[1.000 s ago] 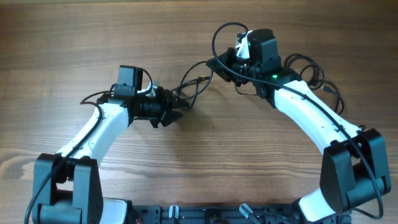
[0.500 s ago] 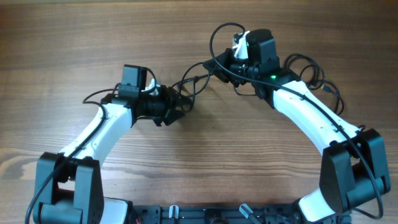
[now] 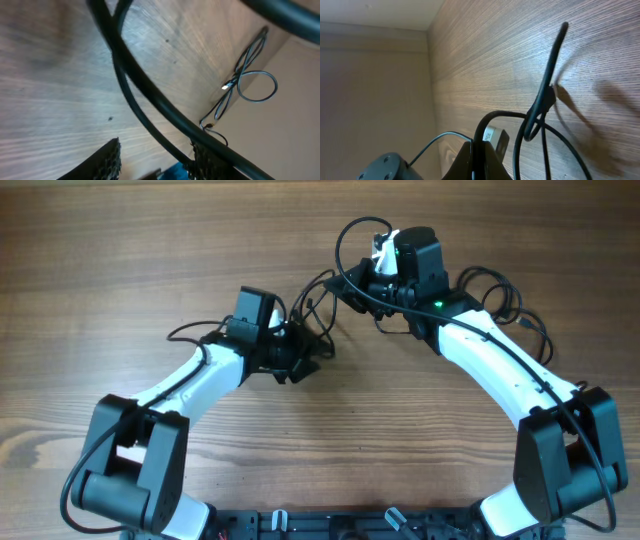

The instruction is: Untangle cables

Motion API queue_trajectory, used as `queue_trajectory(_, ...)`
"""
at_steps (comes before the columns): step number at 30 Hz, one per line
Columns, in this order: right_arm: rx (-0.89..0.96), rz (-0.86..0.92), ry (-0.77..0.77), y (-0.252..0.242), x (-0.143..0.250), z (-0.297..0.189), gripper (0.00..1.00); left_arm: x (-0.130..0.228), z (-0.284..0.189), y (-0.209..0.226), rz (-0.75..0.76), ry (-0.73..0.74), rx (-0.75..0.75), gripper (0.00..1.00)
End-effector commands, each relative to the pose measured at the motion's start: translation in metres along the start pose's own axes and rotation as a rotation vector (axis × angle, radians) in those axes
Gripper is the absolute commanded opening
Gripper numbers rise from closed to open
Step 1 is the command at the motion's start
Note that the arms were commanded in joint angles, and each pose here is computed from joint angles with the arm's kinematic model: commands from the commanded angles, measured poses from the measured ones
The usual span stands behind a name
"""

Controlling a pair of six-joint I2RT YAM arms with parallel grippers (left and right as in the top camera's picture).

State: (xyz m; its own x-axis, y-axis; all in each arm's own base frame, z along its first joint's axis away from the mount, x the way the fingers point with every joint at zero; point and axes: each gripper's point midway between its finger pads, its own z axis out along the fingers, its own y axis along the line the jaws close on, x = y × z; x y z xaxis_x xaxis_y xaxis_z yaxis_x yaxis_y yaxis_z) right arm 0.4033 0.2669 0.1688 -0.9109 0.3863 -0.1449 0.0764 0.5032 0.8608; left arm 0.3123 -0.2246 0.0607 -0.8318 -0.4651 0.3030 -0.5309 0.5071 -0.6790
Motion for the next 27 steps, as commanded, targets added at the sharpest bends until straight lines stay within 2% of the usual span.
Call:
queue_trajectory(1,-0.035,-0.021,0.023,0.016,0.007,-0.003,0.04,-0.007,0.005,0.000,0.039,-0.046,-0.013,0.50)
queue_trajectory(8,-0.019,-0.053,0.029,0.012,0.009,-0.003,0.04,-0.004,0.002,0.005,0.385,-0.019,-0.029,0.45)
queue_trajectory(9,-0.018,-0.057,0.029,0.012,0.009,-0.003,0.04,-0.003,-0.002,0.006,0.406,-0.013,-0.025,0.45)
queue_trajectory(12,-0.018,-0.076,0.027,0.012,0.008,-0.003,0.04,-0.012,-0.022,0.006,0.428,-0.075,-0.050,0.56)
queue_trajectory(15,-0.015,-0.076,0.022,0.012,0.007,-0.003,0.05,-0.022,-0.050,0.012,0.454,-0.205,-0.143,0.55)
queue_trajectory(18,-0.015,-0.076,0.022,0.011,0.007,-0.003,0.04,-0.015,-0.065,0.004,0.538,-0.236,-0.149,0.53)
queue_trajectory(19,-0.015,-0.076,0.023,0.012,0.007,-0.003,0.04,-0.011,-0.067,0.001,0.570,-0.239,-0.144,0.50)
queue_trajectory(22,-0.015,-0.075,0.023,0.011,0.008,-0.003,0.04,-0.005,-0.065,-0.002,0.643,-0.244,-0.165,0.45)
queue_trajectory(27,-0.014,-0.075,0.023,0.011,0.008,-0.003,0.04,0.004,-0.050,-0.003,0.756,-0.295,-0.258,0.46)
